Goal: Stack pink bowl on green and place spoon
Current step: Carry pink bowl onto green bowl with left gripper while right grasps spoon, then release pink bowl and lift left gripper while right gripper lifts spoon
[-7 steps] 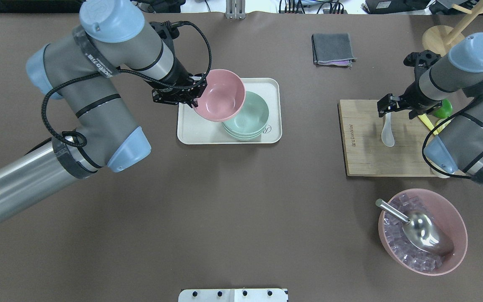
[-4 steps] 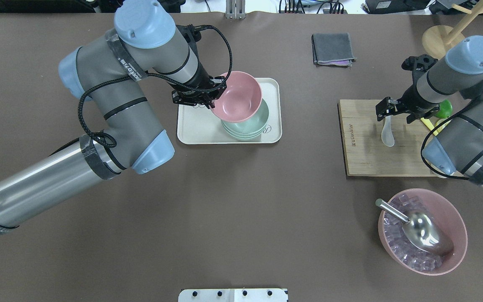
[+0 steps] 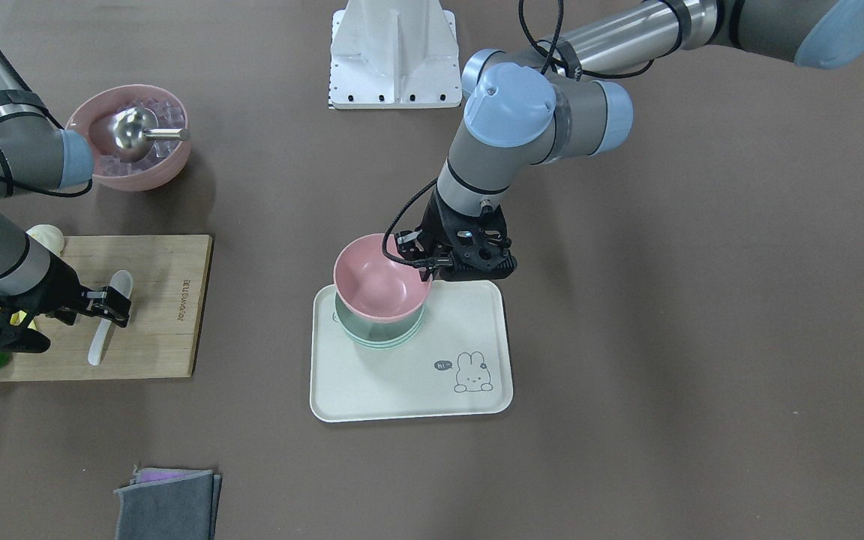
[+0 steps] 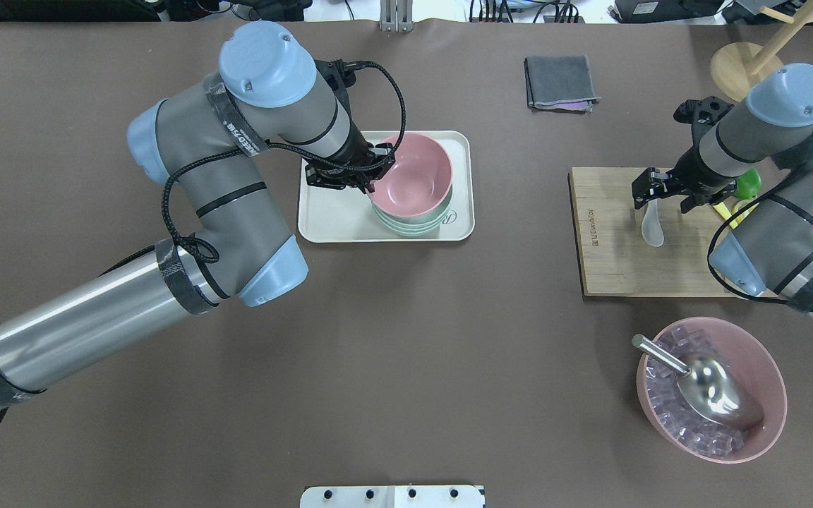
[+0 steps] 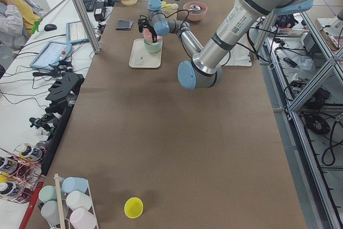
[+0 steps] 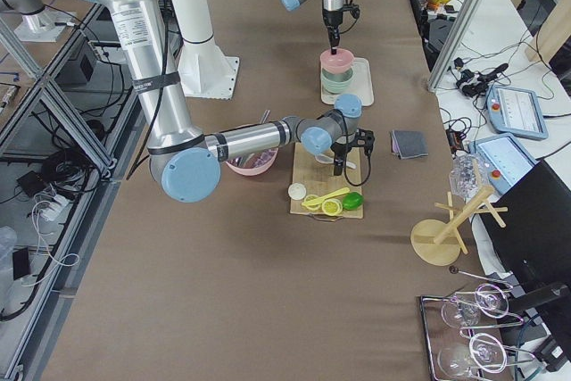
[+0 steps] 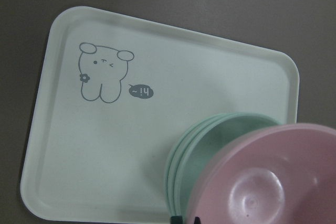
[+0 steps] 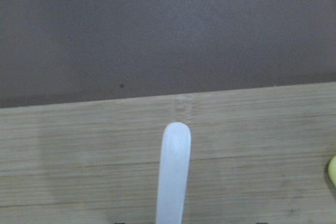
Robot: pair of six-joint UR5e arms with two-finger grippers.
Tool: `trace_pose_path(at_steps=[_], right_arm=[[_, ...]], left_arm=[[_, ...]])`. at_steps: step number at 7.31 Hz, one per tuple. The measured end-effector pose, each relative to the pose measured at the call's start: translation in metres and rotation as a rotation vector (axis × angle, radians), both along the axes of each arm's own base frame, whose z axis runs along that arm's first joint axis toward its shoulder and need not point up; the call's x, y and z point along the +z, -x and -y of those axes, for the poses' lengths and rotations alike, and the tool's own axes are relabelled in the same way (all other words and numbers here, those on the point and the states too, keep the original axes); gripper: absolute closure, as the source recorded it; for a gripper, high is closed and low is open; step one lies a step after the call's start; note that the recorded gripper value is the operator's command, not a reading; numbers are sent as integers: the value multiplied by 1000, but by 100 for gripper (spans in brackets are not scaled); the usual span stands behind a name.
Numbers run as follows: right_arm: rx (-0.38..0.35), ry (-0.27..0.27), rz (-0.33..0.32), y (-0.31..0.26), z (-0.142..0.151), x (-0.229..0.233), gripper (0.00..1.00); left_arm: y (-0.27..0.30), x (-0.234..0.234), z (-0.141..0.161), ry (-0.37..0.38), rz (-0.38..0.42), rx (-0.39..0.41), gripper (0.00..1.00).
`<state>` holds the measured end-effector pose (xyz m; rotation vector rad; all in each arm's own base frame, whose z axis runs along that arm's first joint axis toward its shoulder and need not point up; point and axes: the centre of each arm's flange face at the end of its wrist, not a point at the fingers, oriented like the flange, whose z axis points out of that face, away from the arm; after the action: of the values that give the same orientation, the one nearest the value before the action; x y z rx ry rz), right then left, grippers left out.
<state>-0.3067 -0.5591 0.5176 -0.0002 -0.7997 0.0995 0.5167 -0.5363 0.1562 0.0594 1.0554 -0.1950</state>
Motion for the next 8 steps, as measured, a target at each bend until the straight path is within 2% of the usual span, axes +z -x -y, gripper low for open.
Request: trace_pose_path(at_steps=[1, 5, 6, 8], right_arm=[[5, 10, 2, 1, 0, 0, 100], [29, 47, 39, 0, 6, -15, 100], [50, 54, 67, 3, 20, -43, 100], [138, 115, 128, 36, 52, -148, 100]], left_arm=[[0, 0, 0, -10, -9, 0, 4], [5, 3, -7, -55, -25, -27, 3], [21, 14, -17, -54, -34, -18, 3], [71, 66, -38, -34, -34, 27, 3]])
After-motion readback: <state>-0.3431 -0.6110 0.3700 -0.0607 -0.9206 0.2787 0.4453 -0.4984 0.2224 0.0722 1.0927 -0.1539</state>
